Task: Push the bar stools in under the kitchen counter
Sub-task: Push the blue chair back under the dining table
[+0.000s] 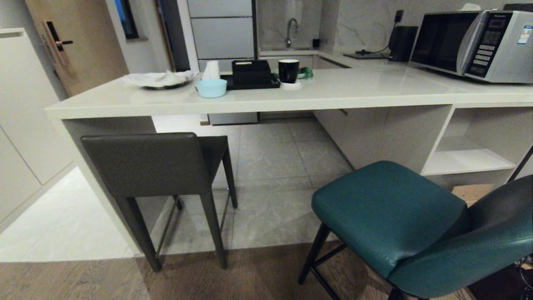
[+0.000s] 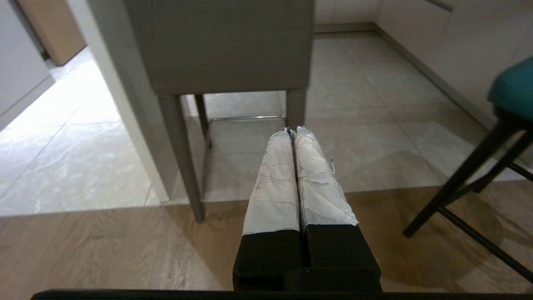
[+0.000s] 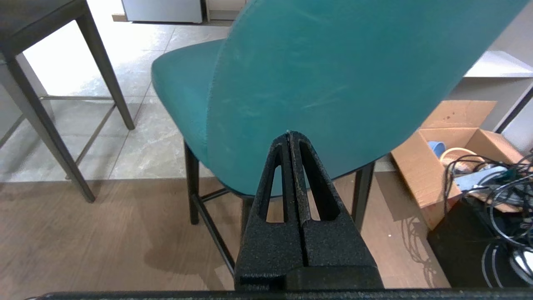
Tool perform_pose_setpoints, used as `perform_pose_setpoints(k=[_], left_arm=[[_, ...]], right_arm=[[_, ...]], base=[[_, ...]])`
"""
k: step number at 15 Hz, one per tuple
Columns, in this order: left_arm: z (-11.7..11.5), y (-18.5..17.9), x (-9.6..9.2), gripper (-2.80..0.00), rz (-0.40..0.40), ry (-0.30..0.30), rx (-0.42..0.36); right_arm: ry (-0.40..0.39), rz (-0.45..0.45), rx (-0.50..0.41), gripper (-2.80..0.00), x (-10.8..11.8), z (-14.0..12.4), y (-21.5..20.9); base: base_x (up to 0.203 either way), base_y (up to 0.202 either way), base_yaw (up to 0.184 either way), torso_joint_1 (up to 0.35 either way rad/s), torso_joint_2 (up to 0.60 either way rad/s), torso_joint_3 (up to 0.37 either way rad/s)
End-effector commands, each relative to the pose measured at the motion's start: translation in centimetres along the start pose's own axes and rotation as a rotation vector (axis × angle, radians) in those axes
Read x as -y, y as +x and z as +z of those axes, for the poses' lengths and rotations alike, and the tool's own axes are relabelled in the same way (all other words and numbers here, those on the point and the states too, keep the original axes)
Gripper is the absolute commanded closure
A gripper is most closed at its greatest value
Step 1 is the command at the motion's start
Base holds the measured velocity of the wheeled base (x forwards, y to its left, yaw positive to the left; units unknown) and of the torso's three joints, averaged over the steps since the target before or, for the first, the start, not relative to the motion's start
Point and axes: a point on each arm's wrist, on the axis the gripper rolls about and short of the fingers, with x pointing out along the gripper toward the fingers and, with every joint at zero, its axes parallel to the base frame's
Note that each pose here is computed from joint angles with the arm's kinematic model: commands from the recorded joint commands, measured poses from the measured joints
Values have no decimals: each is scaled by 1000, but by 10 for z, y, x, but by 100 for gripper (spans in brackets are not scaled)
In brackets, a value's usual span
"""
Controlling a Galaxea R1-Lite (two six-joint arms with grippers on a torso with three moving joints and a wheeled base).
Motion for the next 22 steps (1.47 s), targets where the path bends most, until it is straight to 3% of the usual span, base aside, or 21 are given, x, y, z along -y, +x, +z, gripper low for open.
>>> perform_pose_setpoints(k=[1, 6, 12, 18, 22], left_arm=[[-5, 1, 0, 0, 0, 0, -18], [-5, 1, 0, 0, 17, -1, -20], [-5, 1, 0, 0, 17, -1, -20], [-5, 1, 0, 0, 17, 0, -17], [-5, 1, 0, 0, 17, -1, -18]], right_arm=[[-1, 0, -1, 0, 0, 0, 0], [1, 0, -1, 0, 0, 0, 0], [2, -2, 0, 0, 0, 0, 0], [2, -2, -2, 0, 0, 0, 0], [9, -2, 0, 0, 0, 0, 0]], base=[[0, -58, -2, 5, 2, 2], [-18, 0, 0, 1, 1, 0], [-173, 0, -2, 1, 3, 4], [0, 0, 0, 0, 0, 0], [1, -134, 5, 3, 3, 4]])
